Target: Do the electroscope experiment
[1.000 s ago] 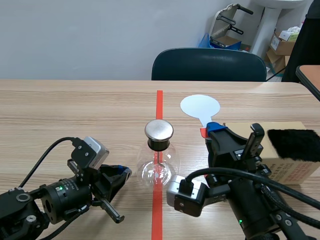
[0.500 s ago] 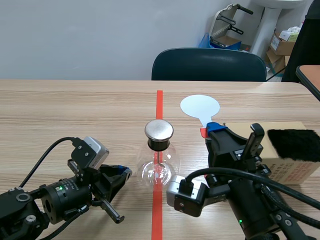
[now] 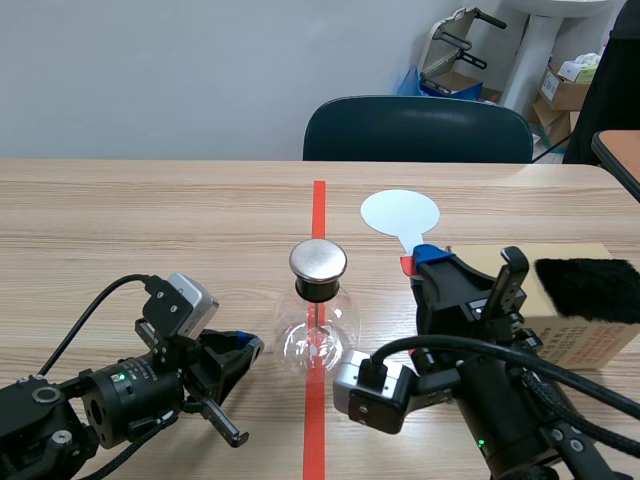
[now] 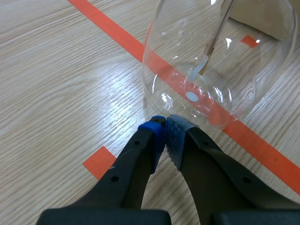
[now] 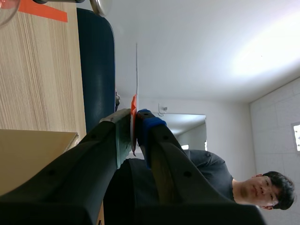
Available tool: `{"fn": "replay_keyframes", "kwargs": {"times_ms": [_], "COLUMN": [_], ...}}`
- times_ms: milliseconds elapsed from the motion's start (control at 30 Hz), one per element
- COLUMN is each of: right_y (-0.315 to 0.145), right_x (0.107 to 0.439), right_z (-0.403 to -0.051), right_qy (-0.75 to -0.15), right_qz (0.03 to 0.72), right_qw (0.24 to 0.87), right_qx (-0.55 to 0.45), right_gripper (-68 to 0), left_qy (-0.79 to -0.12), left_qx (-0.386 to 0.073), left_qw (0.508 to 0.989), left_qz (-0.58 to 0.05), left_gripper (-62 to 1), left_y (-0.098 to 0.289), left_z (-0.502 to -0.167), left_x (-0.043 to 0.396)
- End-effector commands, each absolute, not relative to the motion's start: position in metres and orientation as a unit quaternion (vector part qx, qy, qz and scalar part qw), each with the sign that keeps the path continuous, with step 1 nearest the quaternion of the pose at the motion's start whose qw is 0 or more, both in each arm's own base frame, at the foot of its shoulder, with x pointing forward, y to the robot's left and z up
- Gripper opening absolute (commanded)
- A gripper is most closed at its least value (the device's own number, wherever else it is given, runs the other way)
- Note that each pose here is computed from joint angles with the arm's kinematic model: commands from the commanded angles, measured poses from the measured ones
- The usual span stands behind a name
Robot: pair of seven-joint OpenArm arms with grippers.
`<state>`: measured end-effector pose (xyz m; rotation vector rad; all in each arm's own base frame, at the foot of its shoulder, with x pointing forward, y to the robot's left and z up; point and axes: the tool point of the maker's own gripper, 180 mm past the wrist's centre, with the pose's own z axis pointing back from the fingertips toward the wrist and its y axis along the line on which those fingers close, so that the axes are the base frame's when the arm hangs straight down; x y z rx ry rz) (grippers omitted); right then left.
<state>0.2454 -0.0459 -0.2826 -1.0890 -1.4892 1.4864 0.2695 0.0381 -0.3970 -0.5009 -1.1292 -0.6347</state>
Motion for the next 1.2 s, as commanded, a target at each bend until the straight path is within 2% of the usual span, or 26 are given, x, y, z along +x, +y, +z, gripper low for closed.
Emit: {"fn": "replay_keyframes", "kwargs": {"times_ms": [0, 1167], "right_y": [-0.0489, -0.0489], "right_x": [0.2487, 0.2487], "right_z": [-0.2758, -0.2758], "right_qy": [-0.585, -0.585], "right_qz": [0.575, 0.575], "right_qw": [0.368, 0.368], "right_qx": [-0.436, -0.436], "right_gripper": [-66.0, -66.0], "left_qy": [-0.532, -0.529], "left_qx": [-0.239, -0.24], "left_qw": [0.759, 0.761], "left_qz": [-0.288, -0.288], "left_gripper": [-57.8, -57.8], "left_y": [0.0332, 0.0332], "left_z": [-0.3882, -0.39], "left_x": [0.2722, 0.2701]}}
